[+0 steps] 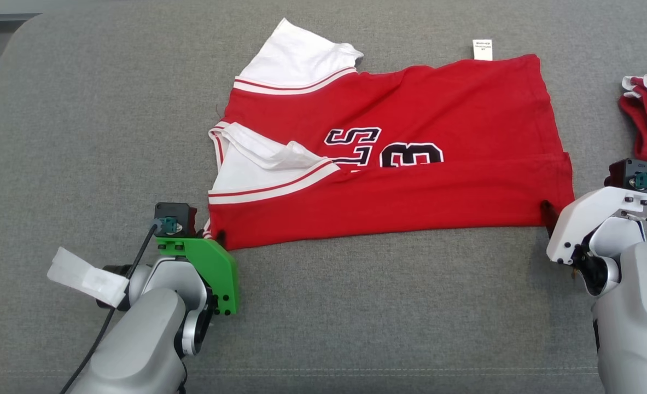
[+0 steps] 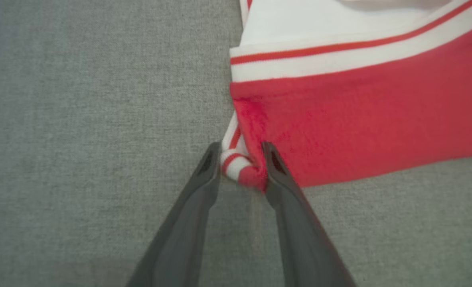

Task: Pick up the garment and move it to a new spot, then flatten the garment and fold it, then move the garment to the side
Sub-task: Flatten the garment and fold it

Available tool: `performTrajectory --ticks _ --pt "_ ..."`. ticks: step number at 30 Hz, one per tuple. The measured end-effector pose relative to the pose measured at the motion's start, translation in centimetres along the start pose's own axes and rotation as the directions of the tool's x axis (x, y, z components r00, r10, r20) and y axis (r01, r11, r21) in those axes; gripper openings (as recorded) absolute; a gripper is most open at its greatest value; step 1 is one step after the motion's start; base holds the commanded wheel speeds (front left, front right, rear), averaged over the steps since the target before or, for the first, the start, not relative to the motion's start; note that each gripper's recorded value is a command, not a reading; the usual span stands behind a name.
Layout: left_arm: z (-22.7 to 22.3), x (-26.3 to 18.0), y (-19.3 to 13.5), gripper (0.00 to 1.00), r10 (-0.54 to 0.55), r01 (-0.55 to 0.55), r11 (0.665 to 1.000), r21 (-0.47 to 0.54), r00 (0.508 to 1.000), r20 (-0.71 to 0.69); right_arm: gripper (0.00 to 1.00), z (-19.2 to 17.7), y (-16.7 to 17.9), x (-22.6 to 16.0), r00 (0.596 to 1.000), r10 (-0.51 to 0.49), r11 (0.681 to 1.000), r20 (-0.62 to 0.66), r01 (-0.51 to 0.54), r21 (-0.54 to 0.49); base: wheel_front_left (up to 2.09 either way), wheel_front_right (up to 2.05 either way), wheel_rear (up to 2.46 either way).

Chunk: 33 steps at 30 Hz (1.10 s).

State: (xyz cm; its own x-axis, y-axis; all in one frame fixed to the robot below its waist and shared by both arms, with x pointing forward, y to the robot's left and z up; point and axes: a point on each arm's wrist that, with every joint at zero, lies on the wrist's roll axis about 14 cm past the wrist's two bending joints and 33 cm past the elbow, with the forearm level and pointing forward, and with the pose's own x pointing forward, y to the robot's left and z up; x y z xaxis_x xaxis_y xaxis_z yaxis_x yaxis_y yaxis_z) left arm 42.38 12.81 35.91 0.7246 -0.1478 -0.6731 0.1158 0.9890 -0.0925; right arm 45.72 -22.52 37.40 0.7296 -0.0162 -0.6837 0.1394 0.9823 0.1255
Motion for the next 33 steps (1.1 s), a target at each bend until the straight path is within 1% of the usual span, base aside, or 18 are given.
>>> performTrajectory --ticks 2,3,4,5,6,7,13,20,26,29,33 --pt "-0.2 0.1 -0.1 0.44 -0.001 0.001 1.0 -0.001 1.0 -0.006 1.0 -0.2 0.2 0.1 1.0 0.003 1.0 -0.018 -0.003 -0.002 0.0 0.0 0.0" --pt "-0.3 0.2 -0.1 0.27 -0.001 0.001 1.0 -0.002 1.0 -0.01 0.88 -0.3 0.3 0.1 1.0 0.006 1.0 -0.027 -0.006 -0.002 0.0 0.0 0.0" --pt "-0.4 0.2 -0.1 0.02 -0.002 0.002 1.0 -0.003 1.0 -0.014 0.58 -0.4 0.4 0.2 0.999 0.009 1.0 -0.033 -0.009 -0.003 0.0 0.0 0.0" --pt "-0.4 0.3 -0.2 0.0 -0.004 0.004 1.0 -0.003 1.0 -0.015 0.43 -0.4 0.5 0.2 0.999 0.012 1.0 -0.036 -0.012 -0.003 0.0 0.0 0.0" --pt "-0.5 0.3 -0.4 0.0 -0.01 0.01 1.0 -0.004 1.0 -0.019 0.24 -0.4 0.6 0.2 0.999 0.014 1.0 -0.036 -0.014 -0.003 0.0 0.0 0.0" --pt "-0.6 0.4 -0.5 0.0 -0.014 0.013 1.0 -0.005 1.0 -0.023 0.0 -0.4 0.6 0.3 0.999 0.016 1.0 -0.039 -0.017 -0.004 0.0 0.0 0.0" --pt "-0.5 0.4 -0.6 0.0 -0.021 0.021 1.0 -0.017 1.0 -0.014 0.0 0.0 1.1 0.1 0.999 0.034 0.999 -0.029 -0.034 0.0 0.0 0.0 0.0" --pt "0.7 -0.4 -1.0 0.0 -0.039 0.039 0.999 -0.02 0.998 0.04 0.0 -0.1 1.2 -1.1 0.999 0.051 0.998 -0.012 -0.051 0.027 0.0 0.0 0.0" --pt "0.8 -1.9 -1.1 0.0 -0.047 0.048 0.999 -0.017 0.997 0.065 0.0 -0.9 1.1 -3.1 0.998 0.065 0.997 -0.013 -0.065 0.032 0.0 0.0 0.0" --pt "0.6 -2.9 -1.2 0.0 -0.055 0.057 0.998 -0.034 0.996 0.071 0.0 -0.8 1.0 -4.6 0.997 0.079 0.996 0.009 -0.079 0.05 0.0 0.0 0.0" --pt "0.0 -4.3 -1.2 0.0 -0.062 0.064 0.997 -0.034 0.996 0.065 0.0 -1.2 0.2 -6.6 0.997 0.075 0.996 0.017 -0.076 0.047 0.0 0.0 0.0"
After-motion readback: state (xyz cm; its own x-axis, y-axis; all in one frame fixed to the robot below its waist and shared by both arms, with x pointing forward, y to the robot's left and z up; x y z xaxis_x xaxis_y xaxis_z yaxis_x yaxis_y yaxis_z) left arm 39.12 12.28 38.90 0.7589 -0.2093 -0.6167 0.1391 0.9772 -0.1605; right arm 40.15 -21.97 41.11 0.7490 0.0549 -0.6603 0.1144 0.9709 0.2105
